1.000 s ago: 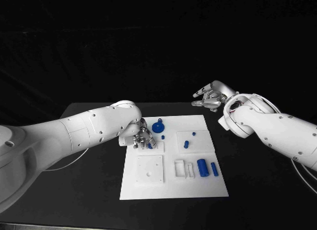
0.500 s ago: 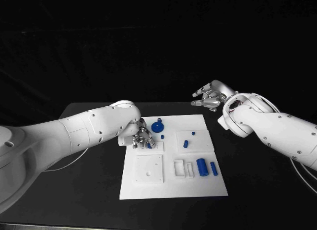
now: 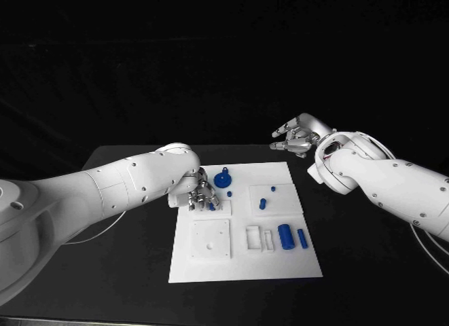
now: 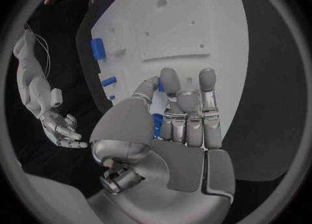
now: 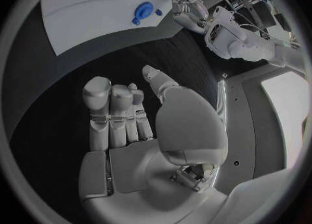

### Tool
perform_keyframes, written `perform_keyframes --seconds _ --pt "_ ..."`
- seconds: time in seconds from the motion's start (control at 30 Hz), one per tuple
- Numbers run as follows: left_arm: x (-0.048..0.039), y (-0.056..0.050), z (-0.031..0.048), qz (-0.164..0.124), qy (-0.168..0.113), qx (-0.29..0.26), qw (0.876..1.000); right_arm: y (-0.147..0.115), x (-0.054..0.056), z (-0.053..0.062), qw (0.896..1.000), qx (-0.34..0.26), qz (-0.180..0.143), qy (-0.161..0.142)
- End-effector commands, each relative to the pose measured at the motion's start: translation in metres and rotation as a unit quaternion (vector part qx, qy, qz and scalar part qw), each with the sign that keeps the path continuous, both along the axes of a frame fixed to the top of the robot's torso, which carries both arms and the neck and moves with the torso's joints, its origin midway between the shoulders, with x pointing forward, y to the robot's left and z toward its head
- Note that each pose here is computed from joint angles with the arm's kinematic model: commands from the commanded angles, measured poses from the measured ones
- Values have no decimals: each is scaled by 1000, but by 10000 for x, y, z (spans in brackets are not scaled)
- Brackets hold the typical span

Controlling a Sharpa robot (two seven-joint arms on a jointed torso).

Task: Assemble the parts on the task board

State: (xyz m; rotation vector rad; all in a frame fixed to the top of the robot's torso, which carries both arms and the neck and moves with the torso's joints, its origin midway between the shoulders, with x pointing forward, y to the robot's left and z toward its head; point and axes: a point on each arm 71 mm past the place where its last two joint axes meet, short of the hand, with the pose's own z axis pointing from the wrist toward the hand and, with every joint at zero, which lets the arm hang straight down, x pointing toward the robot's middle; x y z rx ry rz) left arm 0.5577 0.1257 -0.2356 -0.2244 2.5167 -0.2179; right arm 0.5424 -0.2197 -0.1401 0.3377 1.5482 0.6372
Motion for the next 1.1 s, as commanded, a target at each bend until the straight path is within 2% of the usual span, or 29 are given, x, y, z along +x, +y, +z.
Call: perform_keyframes --seconds 0.03,0.37,1.1 --pt "-8 -6 -43 1 -4 4 1000 9 -4 -2 1000 -6 5 0" --pt "-2 23 -53 7 -7 5 1000 1 -4 -5 1000 -6 4 0" --pt "-2 156 -44 18 -22 0 1000 -31 -11 -34 1000 -5 0 2"
